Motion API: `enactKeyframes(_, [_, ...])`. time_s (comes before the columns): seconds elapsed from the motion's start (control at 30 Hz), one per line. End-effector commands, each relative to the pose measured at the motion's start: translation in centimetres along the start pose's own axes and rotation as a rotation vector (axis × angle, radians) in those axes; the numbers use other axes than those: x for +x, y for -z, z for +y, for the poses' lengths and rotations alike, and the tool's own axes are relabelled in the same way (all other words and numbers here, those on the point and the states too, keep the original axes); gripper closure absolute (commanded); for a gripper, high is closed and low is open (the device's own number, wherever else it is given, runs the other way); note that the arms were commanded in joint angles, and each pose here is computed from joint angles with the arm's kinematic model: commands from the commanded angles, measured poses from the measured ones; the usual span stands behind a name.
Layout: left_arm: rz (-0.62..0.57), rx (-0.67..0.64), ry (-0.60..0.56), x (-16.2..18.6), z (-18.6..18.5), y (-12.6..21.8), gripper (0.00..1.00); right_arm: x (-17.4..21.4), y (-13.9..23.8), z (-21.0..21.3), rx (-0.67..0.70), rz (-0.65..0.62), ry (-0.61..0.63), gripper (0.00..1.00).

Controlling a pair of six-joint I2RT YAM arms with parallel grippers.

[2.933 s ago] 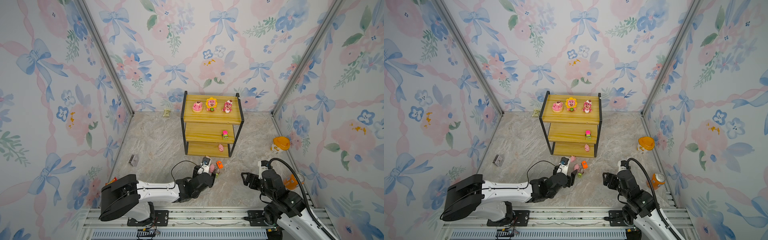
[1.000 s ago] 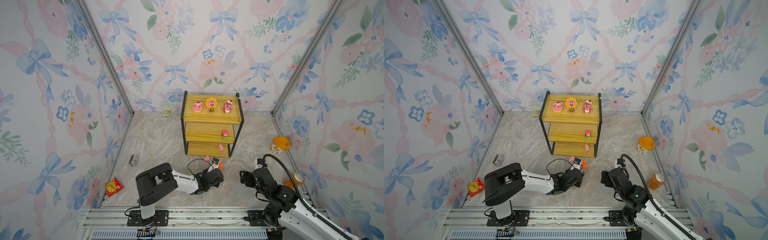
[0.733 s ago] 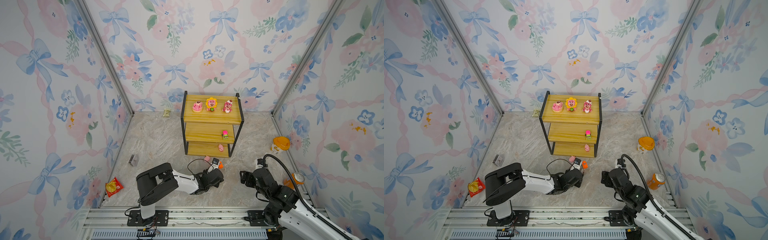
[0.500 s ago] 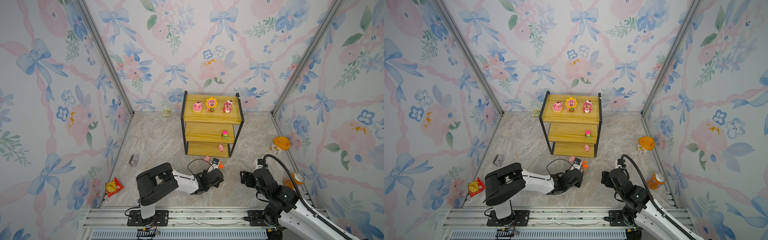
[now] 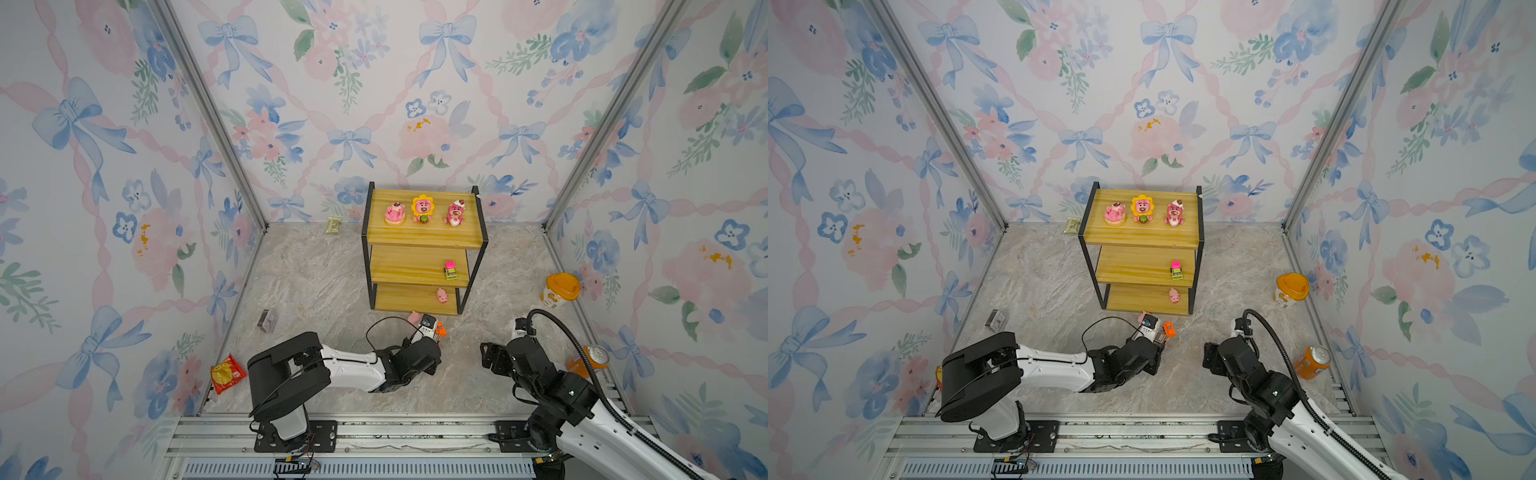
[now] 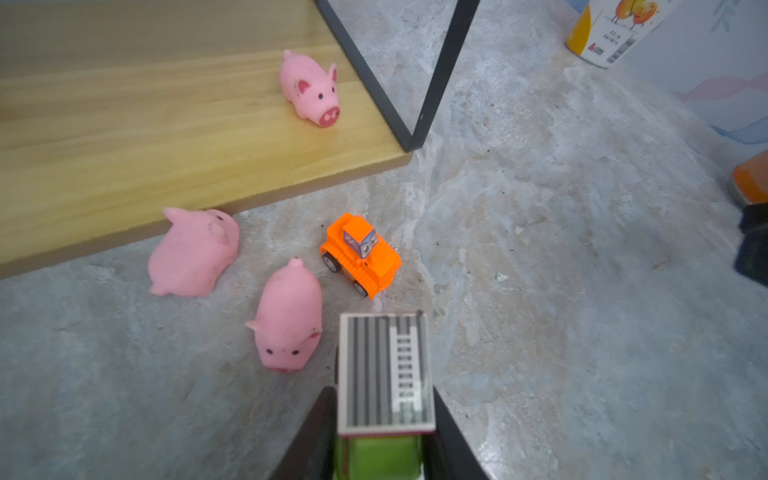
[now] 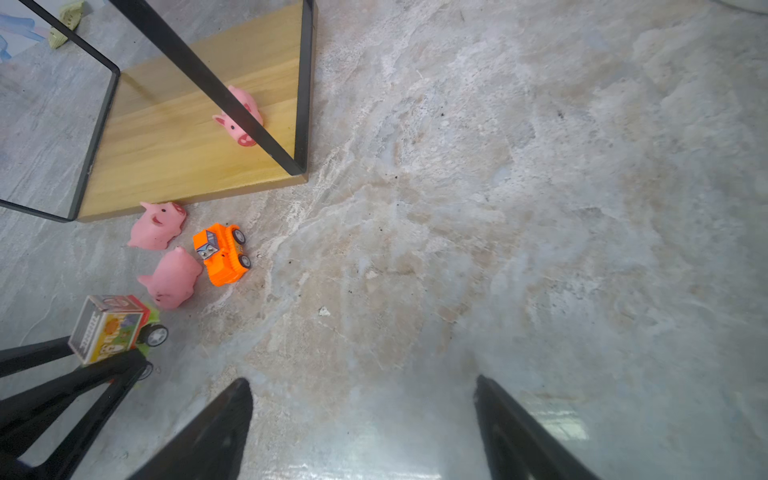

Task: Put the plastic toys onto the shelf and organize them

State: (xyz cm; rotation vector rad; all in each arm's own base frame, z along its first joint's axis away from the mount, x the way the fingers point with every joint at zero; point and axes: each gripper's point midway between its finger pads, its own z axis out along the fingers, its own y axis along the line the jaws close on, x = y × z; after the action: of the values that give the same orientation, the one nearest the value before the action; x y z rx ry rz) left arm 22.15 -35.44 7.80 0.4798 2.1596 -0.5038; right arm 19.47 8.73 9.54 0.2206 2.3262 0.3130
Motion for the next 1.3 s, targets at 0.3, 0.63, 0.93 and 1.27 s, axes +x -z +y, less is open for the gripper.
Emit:
enactKeyframes(0.3, [-0.310, -0.112, -0.018, -9.6, 1.9, 6.7, 0.64, -0.3, 0.1, -0.5, 0.022, -0.012, 0.008, 0.14])
enactKeyframes(0.63, [-0.289, -0.159, 0.019, -9.8, 4.7, 7.1, 0.59, -0.3, 0.2, -0.7, 0.025, -0.017, 0.010, 0.13])
enactKeyframes(0.93, [-0.140, -0.186, 0.087, -3.1, 7.1, 5.5, 0.45, 0.0, -0.1, -0.7, 0.025, -0.005, 0.018, 0.13])
enactKeyframes(1.27, [-0.053, -0.216, 0.096, -0.6, 7.9, 5.0, 0.44, 0.2, -1.4, 1.5, -0.051, 0.025, 0.023, 0.12])
